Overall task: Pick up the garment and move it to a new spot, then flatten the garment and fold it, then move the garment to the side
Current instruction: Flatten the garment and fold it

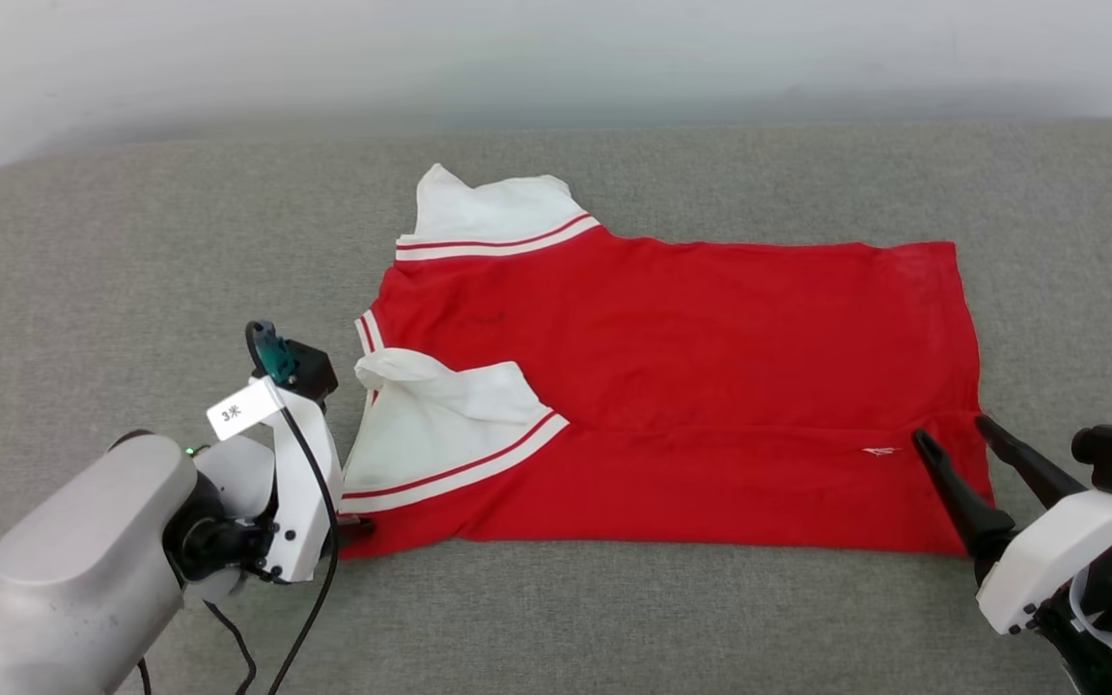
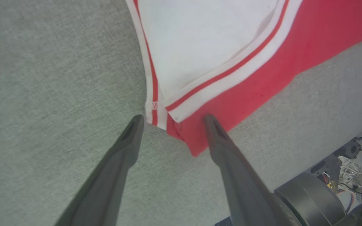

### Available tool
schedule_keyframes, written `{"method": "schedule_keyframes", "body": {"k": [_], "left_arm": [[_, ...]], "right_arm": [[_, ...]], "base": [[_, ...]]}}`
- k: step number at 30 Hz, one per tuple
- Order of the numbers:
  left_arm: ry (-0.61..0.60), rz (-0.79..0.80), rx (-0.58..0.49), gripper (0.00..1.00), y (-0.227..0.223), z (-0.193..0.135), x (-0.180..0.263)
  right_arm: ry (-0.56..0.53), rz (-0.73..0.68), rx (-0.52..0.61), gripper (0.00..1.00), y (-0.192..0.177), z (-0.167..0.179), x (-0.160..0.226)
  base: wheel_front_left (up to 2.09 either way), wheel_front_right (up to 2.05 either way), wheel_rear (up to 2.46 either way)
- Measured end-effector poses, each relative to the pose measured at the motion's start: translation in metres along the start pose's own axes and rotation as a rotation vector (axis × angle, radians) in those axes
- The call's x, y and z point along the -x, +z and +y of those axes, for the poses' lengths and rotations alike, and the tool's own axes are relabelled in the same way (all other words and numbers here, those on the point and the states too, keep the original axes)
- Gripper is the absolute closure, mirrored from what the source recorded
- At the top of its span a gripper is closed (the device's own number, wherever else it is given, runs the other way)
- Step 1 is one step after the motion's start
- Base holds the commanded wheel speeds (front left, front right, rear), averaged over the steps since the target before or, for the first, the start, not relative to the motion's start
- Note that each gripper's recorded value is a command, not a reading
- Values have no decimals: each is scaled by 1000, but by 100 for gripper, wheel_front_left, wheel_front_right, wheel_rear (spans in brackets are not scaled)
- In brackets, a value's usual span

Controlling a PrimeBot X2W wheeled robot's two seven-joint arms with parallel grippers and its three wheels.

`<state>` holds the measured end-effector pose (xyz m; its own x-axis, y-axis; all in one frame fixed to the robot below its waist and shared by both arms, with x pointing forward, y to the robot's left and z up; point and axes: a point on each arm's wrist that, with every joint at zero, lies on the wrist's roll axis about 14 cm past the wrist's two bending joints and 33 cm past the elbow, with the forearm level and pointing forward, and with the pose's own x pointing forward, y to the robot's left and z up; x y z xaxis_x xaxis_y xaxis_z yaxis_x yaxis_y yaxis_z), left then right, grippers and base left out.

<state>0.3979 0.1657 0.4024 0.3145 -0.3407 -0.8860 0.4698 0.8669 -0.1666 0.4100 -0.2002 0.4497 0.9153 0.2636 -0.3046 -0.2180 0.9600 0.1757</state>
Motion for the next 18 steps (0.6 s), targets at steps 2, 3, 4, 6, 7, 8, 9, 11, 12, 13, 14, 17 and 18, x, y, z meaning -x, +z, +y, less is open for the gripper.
{"method": "schedule_keyframes", "body": {"k": [2, 3, 4, 6, 7, 8, 9, 11, 12, 13, 14, 17, 18], "left_arm": [[-14, 20, 4, 0, -4, -3, -8], [-21, 27, 7, 0, -6, -5, -12], [-26, 35, 5, 0, -7, -6, -15], [-23, 59, -8, 0, -12, -6, -21], [-25, 63, -8, 0, -13, -7, -24], [-30, 73, -10, 0, -15, -8, -26], [-34, 70, -8, 0, -16, -9, -28], [-35, 48, 0, 100, -14, -8, -29], [-29, 46, -12, 100, -15, -7, -29], [-21, 37, -26, 100, -15, -6, -28], [-23, 21, -29, 100, -13, -7, -27], [-40, -42, -30, 100, -3, -14, -23], [-50, -65, -28, 100, 1, -17, -20]], "right_arm": [[-6, 4, -3, 0, -2, -2, 0], [-8, 5, -4, 0, -2, -3, -1], [-11, 5, -5, 0, -2, -4, -1], [-15, 9, -7, 0, -3, -5, -1], [-18, 13, -9, 0, -5, -6, -1], [-20, 14, -10, 0, -5, -7, -1], [-23, 15, -10, 0, -6, -8, 0], [-30, 12, -1, 0, -4, -11, 1], [-32, 8, 10, 0, -1, -13, 2], [-34, 1, 26, 0, 3, -15, 2], [-38, -10, 49, 0, 9, -18, 3], [-55, 1, 118, 0, 21, -29, 6], [-59, 26, 138, 0, 21, -33, 8]], "base": [[0, 0, 0], [0, 0, 0], [0, 0, 0], [0, 0, 0], [0, 0, 0], [0, 0, 0], [0, 0, 0], [0, 0, 0], [0, 0, 0], [0, 0, 0], [0, 0, 0], [0, 0, 0], [0, 0, 0]]}}
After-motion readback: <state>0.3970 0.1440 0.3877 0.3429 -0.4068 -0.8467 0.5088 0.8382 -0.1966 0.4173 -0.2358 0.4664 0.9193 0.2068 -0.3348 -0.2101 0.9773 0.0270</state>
